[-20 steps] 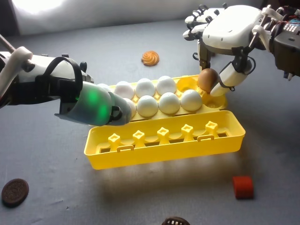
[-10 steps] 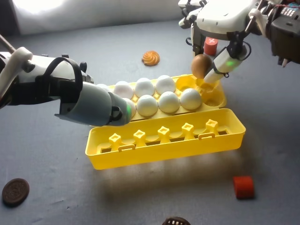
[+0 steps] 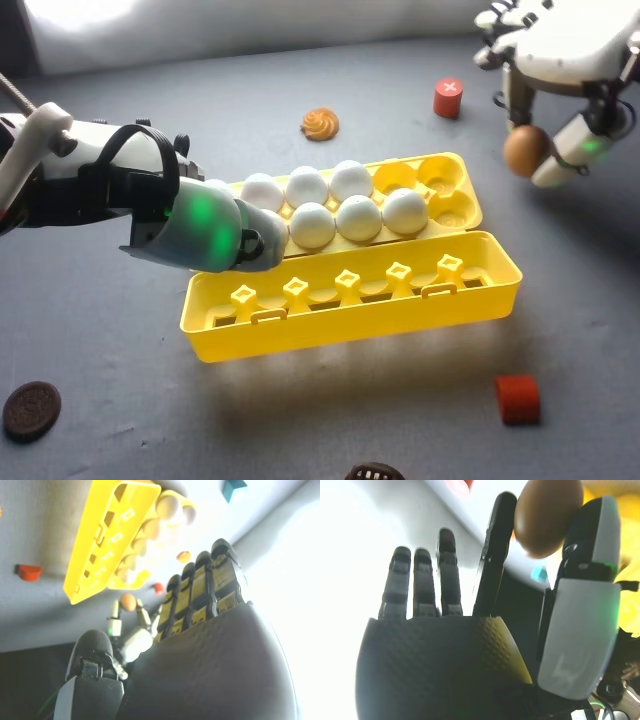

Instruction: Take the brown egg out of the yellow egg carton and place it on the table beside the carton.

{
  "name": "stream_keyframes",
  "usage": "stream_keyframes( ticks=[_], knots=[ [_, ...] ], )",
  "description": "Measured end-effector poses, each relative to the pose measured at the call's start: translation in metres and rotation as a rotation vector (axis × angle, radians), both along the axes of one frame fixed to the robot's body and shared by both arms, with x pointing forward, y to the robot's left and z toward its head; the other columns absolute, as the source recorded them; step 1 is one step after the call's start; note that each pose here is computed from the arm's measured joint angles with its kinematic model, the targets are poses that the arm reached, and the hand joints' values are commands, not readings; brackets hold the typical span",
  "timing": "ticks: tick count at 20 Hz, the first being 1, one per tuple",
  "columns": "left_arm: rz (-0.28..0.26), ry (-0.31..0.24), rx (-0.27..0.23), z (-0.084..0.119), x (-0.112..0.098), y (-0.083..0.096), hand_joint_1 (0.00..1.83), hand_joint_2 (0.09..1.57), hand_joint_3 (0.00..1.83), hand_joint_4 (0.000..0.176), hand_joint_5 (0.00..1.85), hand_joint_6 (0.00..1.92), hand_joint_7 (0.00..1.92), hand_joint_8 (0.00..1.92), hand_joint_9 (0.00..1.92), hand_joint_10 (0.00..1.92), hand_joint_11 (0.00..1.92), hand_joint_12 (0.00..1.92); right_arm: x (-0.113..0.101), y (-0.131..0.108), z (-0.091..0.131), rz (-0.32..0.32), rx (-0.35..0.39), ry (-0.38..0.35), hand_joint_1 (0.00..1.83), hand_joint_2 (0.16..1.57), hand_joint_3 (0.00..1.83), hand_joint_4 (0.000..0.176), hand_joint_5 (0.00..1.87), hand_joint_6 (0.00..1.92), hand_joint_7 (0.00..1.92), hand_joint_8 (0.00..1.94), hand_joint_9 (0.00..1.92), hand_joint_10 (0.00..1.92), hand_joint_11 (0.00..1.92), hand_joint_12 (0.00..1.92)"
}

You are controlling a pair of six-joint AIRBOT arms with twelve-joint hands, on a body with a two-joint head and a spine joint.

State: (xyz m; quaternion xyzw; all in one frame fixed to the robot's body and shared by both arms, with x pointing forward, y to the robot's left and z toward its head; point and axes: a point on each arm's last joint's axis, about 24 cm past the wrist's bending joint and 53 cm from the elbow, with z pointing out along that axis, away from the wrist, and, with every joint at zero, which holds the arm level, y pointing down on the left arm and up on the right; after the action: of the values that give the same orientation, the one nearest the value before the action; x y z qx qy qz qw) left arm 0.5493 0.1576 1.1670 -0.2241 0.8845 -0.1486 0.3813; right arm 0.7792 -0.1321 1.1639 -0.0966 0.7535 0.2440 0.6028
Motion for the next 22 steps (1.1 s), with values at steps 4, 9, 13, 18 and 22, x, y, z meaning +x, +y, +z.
stream_keyframes(
  ticks=[4, 9, 13, 18, 22],
  knots=[
    [-0.001, 0.000, -0.001, 0.000, 0.000, 0.000, 0.00, 1.23, 0.00, 0.000, 0.00, 0.00, 0.00, 0.00, 0.00, 0.00, 0.00, 0.00, -0.003, -0.006, -0.009, -0.002, 0.000, -0.001, 1.12, 0.96, 0.00, 0.176, 1.46, 0.11, 0.34, 0.00, 0.02, 0.00, 0.00, 0.00],
    [-0.003, -0.002, -0.001, 0.000, 0.000, -0.001, 0.00, 1.22, 0.00, 0.000, 0.01, 0.01, 0.00, 0.00, 0.00, 0.00, 0.00, 0.00, -0.002, 0.007, -0.012, 0.012, 0.022, -0.004, 1.12, 0.96, 0.00, 0.176, 1.45, 0.12, 0.33, 0.00, 0.01, 0.00, 0.00, 0.00],
    [-0.002, -0.003, 0.000, 0.000, 0.000, -0.001, 0.00, 1.22, 0.00, 0.000, 0.00, 0.00, 0.00, 0.00, 0.00, 0.00, 0.00, 0.00, -0.002, 0.023, -0.016, 0.032, 0.033, -0.001, 1.12, 0.96, 0.00, 0.176, 1.45, 0.12, 0.31, 0.00, 0.02, 0.01, 0.00, 0.00],
    [-0.004, -0.004, 0.000, 0.001, 0.000, -0.001, 0.00, 1.23, 0.00, 0.000, 0.00, 0.00, 0.00, 0.00, 0.00, 0.00, 0.00, 0.00, -0.001, 0.020, -0.015, 0.027, 0.034, -0.005, 1.11, 0.97, 0.00, 0.176, 1.35, 0.32, 0.29, 0.00, 0.06, 0.00, 0.00, 0.00],
    [-0.002, -0.003, 0.001, 0.001, 0.000, -0.001, 0.00, 1.23, 0.00, 0.000, 0.00, 0.00, 0.00, 0.00, 0.00, 0.00, 0.00, 0.00, 0.000, 0.015, -0.011, 0.020, 0.020, -0.004, 0.94, 0.78, 0.00, 0.101, 1.05, 0.29, 0.27, 0.00, 0.00, 0.00, 0.00, 0.00]
  ],
)
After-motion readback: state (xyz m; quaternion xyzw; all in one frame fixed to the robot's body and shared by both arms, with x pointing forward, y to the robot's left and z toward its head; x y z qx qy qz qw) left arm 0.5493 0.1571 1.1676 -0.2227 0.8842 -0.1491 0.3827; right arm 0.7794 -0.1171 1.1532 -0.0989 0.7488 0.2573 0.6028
